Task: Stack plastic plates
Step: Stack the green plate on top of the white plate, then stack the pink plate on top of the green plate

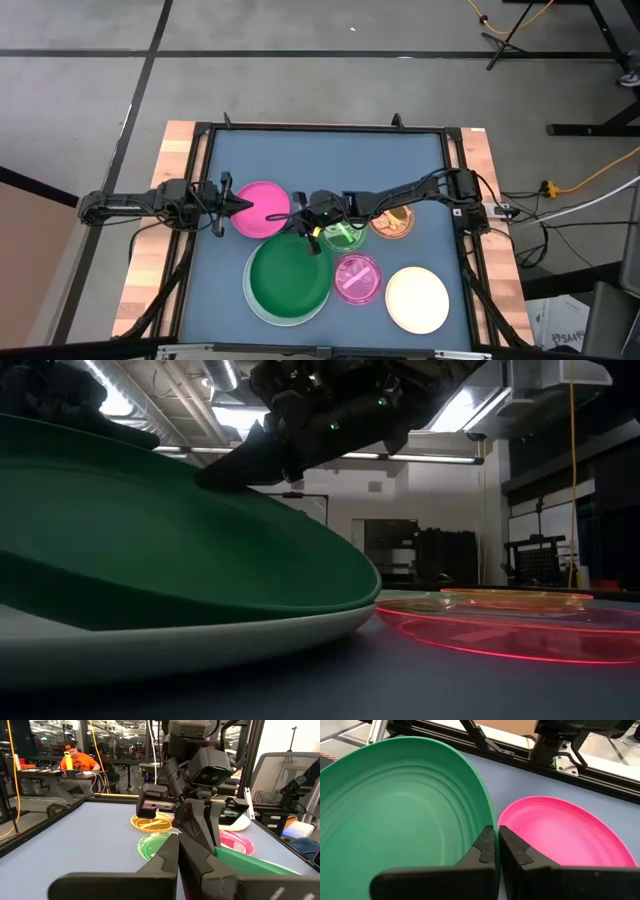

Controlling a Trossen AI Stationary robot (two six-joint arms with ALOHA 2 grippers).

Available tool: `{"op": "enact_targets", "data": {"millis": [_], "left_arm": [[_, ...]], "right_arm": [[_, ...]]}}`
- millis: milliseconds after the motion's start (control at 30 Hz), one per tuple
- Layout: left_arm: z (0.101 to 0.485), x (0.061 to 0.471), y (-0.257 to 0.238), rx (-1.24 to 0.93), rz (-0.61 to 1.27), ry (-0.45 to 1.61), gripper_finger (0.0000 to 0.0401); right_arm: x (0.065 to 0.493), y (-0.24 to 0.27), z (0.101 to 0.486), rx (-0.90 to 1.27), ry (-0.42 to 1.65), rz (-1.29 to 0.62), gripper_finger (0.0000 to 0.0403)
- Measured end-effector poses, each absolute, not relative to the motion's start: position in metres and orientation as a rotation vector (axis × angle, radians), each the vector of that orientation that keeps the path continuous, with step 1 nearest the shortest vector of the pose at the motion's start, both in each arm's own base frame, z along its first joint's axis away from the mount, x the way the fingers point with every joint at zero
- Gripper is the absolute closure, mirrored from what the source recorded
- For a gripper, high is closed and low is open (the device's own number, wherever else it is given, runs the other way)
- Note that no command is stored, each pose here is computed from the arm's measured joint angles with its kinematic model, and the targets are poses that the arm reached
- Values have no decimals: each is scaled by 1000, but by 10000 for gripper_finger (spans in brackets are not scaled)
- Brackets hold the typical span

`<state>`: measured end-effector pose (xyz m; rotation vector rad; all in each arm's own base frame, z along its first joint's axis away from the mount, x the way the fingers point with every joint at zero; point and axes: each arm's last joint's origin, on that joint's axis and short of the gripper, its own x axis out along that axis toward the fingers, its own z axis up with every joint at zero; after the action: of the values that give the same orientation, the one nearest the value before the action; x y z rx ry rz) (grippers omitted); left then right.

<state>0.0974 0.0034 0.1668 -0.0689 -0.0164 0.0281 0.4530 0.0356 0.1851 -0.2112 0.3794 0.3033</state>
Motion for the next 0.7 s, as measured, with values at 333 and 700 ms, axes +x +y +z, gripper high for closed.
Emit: {"op": "enact_targets", "data": {"millis": [333,700], "left_arm": [[167,97,3,-69,28,-17,401],[167,97,3,-68,28,-17,401]], "right_arm": [[453,41,185,-221,383,284,398],[453,40,185,-228,387,254,323]]}}
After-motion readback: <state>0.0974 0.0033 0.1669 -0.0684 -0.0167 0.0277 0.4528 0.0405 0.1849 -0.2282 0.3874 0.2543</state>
